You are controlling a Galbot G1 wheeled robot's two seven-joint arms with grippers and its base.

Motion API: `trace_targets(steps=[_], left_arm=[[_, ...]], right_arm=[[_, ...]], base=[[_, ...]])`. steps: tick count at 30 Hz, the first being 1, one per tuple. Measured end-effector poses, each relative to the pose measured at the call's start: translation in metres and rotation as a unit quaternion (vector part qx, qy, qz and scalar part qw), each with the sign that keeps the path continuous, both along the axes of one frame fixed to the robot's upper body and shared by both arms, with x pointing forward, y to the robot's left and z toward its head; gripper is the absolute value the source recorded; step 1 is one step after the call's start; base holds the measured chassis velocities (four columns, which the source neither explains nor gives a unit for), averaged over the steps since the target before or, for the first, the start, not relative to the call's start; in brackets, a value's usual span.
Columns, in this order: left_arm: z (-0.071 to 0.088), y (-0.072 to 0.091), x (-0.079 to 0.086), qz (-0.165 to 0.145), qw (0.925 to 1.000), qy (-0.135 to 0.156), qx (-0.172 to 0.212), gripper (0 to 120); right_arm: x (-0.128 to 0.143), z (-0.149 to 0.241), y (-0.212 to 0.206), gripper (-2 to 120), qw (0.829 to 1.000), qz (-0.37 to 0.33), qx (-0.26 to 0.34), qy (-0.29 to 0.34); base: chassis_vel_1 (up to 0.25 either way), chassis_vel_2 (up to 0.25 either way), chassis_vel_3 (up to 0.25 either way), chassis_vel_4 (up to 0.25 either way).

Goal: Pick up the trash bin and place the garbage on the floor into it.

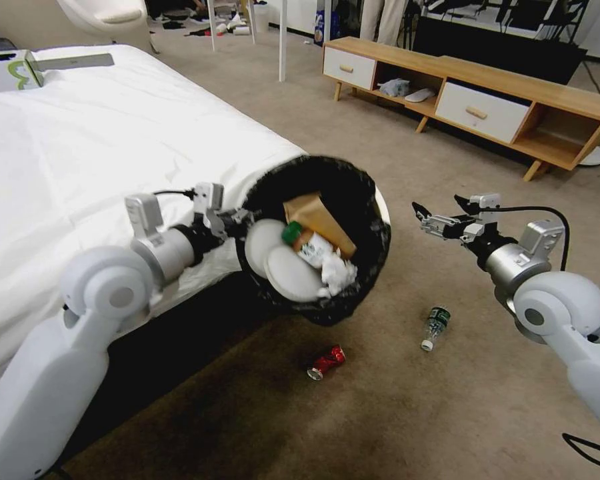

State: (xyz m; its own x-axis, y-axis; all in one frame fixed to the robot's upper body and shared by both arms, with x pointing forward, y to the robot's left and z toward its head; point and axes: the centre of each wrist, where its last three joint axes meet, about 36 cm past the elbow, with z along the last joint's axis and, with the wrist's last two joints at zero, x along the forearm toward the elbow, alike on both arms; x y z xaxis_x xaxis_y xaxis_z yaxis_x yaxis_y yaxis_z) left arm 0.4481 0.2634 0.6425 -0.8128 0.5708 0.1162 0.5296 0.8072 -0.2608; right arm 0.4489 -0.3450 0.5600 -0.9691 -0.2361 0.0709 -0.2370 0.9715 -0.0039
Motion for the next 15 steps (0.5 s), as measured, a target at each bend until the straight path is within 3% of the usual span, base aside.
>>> trace_targets(steps=[11,15], left_arm=[[0.013,0.009,0.007,0.006,0.9997,-0.005,-0.022,2],[0.016,0.011,0.007,0.004,0.9996,-0.004,-0.026,2]], right_arm=[[0.002,-0.004,-0.005,100,0.999,-0.023,-0.01,0.03],[0.001,-0.008,-0.004,100,0.996,-0.053,-0.009,0.071]], base=[[0.0,0.0,0.0,0.0],[0.0,0.0,0.0,0.0]])
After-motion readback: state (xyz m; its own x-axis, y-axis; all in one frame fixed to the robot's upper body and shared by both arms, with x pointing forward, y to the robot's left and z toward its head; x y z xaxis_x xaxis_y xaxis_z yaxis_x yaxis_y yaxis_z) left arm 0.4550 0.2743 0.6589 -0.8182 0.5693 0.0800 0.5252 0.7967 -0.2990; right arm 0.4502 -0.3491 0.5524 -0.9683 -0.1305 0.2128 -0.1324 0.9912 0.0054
